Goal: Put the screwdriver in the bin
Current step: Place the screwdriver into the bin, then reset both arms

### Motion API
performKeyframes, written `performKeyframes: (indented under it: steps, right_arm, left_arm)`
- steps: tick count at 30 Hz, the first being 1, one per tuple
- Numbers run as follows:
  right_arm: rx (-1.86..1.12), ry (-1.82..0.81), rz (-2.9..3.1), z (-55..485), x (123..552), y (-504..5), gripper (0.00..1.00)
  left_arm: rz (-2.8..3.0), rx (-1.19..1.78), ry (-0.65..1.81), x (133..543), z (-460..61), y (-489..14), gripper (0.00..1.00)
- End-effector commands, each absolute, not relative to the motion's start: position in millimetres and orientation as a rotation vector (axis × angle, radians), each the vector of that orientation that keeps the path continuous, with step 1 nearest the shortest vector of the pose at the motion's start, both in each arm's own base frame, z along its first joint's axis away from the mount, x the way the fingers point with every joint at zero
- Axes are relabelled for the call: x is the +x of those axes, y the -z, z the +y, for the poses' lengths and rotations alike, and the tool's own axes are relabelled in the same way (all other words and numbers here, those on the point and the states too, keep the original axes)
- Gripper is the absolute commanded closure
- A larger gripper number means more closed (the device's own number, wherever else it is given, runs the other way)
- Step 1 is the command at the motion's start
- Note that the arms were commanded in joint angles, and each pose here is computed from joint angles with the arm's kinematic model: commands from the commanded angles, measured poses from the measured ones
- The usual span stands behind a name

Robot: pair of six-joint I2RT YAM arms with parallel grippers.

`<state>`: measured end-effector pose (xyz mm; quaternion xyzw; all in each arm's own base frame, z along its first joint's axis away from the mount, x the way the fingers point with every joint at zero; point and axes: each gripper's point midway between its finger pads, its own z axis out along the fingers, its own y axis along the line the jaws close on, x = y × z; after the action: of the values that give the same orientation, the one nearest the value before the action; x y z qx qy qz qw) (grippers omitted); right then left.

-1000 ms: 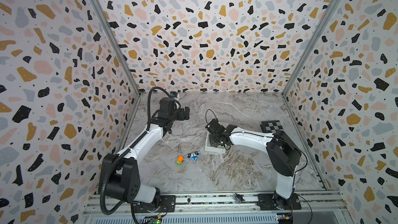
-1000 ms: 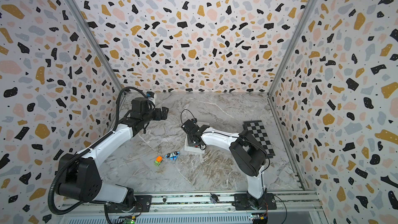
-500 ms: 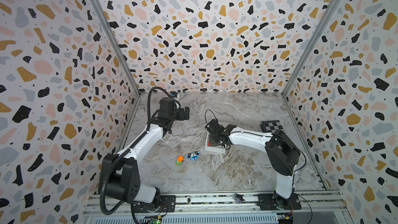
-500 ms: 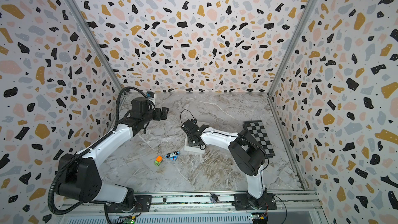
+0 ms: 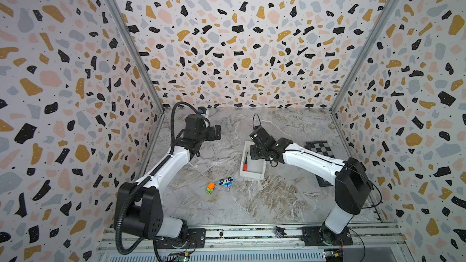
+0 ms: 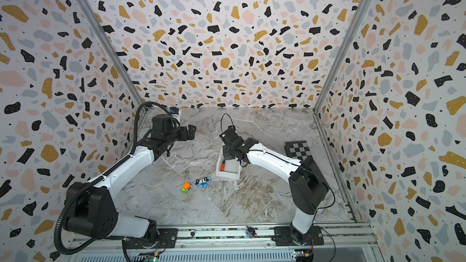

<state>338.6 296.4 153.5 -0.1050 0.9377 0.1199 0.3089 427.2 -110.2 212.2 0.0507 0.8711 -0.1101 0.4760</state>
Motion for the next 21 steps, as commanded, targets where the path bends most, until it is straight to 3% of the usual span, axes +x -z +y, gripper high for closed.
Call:
performKeyframes:
  steps: [1, 14, 16, 21]
  right_arm:
    - [-0.281, -0.345, 2.447, 284, 338, -169, 0.7]
    - [-0.22, -0.38, 2.382, 238, 337, -183, 0.61]
    - [-0.211, -0.367, 2.355, 223, 339, -189, 0.56]
    - [-0.168, -0.355, 2.26, 172, 347, -213, 0.32]
  left_arm:
    - [2.091, 0.116, 0.255, 429, -106, -220, 0.0]
    - [2.046, 0.101, 0.229, 427, -98, -227, 0.0]
    - [2.019, 0.098, 0.229, 425, -96, -232, 0.0]
    - [1.917, 0.093, 0.226, 419, -88, -255, 0.0]
